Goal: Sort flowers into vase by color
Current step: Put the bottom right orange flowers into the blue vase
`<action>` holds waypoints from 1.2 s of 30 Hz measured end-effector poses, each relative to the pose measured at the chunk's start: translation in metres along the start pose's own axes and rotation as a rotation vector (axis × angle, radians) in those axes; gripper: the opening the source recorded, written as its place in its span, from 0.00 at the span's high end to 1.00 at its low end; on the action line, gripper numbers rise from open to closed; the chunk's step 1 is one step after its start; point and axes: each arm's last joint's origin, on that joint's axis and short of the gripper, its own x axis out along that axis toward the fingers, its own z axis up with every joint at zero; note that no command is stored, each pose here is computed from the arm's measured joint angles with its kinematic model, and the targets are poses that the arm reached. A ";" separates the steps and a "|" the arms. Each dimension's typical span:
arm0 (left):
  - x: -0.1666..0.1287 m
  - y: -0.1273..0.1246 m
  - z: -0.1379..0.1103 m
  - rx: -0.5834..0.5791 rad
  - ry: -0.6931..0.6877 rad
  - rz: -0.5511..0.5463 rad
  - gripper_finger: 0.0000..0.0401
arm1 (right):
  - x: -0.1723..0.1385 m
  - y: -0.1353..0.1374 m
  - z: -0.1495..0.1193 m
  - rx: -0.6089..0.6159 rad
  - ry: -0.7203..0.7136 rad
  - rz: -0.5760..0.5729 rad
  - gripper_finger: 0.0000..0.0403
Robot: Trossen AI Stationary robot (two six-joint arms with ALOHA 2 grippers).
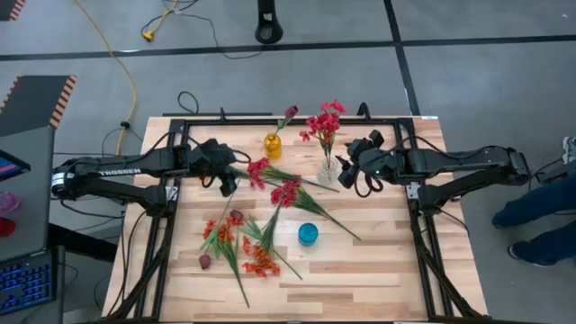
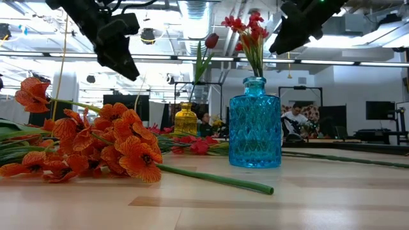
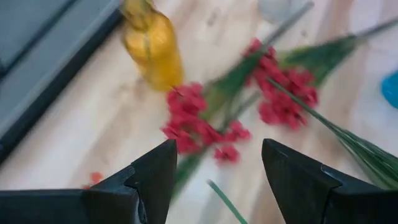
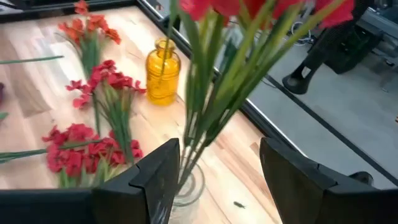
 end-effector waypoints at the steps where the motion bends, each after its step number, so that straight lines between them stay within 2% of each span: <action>1: 0.000 -0.003 -0.001 -0.004 0.011 -0.018 0.44 | -0.001 0.002 0.000 -0.005 -0.001 0.007 0.38; 6: -0.005 -0.020 -0.007 0.012 0.034 -0.101 0.44 | -0.007 0.009 -0.002 -0.026 -0.010 0.045 0.38; 12: -0.011 -0.042 -0.011 -0.030 0.029 -0.181 0.44 | -0.013 0.017 -0.004 -0.048 -0.018 0.084 0.38; 19: -0.012 -0.068 -0.006 -0.110 -0.068 -0.250 0.44 | -0.019 0.023 -0.005 -0.068 -0.026 0.117 0.38; 22: -0.002 -0.083 -0.004 -0.131 -0.086 -0.287 0.44 | -0.020 0.025 -0.006 -0.072 -0.030 0.127 0.38; 29: 0.041 -0.113 -0.007 -0.229 -0.030 -0.314 0.44 | -0.023 0.028 -0.007 -0.081 -0.033 0.148 0.38; 36: 0.080 -0.131 -0.013 -0.214 0.090 -0.255 0.44 | -0.024 0.030 -0.007 -0.083 -0.030 0.167 0.38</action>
